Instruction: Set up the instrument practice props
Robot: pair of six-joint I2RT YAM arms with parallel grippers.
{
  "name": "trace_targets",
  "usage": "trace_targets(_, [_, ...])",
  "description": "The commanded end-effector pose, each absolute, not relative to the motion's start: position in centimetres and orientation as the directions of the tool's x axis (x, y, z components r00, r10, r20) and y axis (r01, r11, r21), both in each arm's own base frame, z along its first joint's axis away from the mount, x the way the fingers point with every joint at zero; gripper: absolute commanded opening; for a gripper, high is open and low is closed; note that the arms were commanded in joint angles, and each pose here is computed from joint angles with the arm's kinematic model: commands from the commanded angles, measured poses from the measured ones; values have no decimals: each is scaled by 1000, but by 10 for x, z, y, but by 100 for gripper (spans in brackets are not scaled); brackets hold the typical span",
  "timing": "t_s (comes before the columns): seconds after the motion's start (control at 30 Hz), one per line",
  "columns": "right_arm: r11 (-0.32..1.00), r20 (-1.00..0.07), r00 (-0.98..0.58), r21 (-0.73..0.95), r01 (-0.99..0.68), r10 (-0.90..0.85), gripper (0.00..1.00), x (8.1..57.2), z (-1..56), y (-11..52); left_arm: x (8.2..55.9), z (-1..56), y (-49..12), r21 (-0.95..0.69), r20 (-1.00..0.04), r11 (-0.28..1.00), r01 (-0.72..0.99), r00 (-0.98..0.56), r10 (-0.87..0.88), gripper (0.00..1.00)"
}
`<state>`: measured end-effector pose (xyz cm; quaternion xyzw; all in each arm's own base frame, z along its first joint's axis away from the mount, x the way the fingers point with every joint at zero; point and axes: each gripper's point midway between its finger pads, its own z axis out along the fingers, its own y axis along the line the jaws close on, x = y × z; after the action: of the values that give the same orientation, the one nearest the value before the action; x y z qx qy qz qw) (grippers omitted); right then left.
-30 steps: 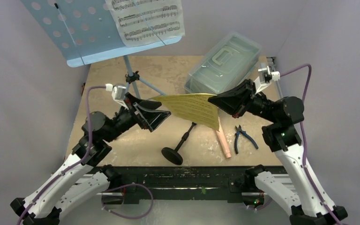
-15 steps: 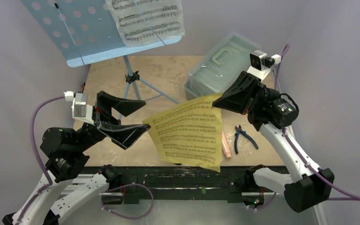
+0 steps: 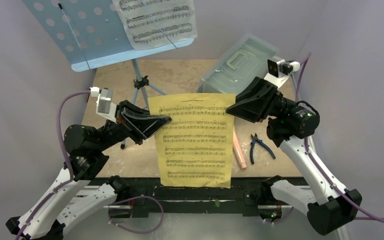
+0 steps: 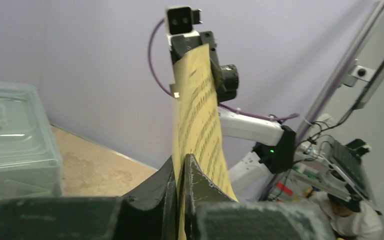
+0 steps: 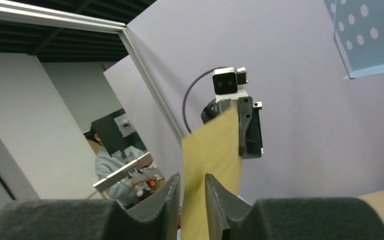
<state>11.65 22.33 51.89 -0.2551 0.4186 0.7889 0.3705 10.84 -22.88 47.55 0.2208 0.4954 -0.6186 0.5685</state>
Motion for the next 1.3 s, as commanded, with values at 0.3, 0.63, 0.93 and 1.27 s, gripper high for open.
trace_targets(0.3, [-295,-639,-602,529,-796,479,80,143,452,289,139,540,-168,-475,-596,267,839,-83,-799,0])
trace_targets(0.63, [-303,-665,-551,462,-834,504,45,148,477,317,129,561,-153,-449,-527,238,861,-40,-849,0])
trace_targets(0.93, [-50,-717,-281,326,-944,638,0,203,591,338,175,534,-53,-487,-830,826,283,143,-539,77])
trace_targets(1.27, [164,-775,-78,229,-959,627,0,282,667,391,205,530,-20,-320,-945,945,-66,87,-314,76])
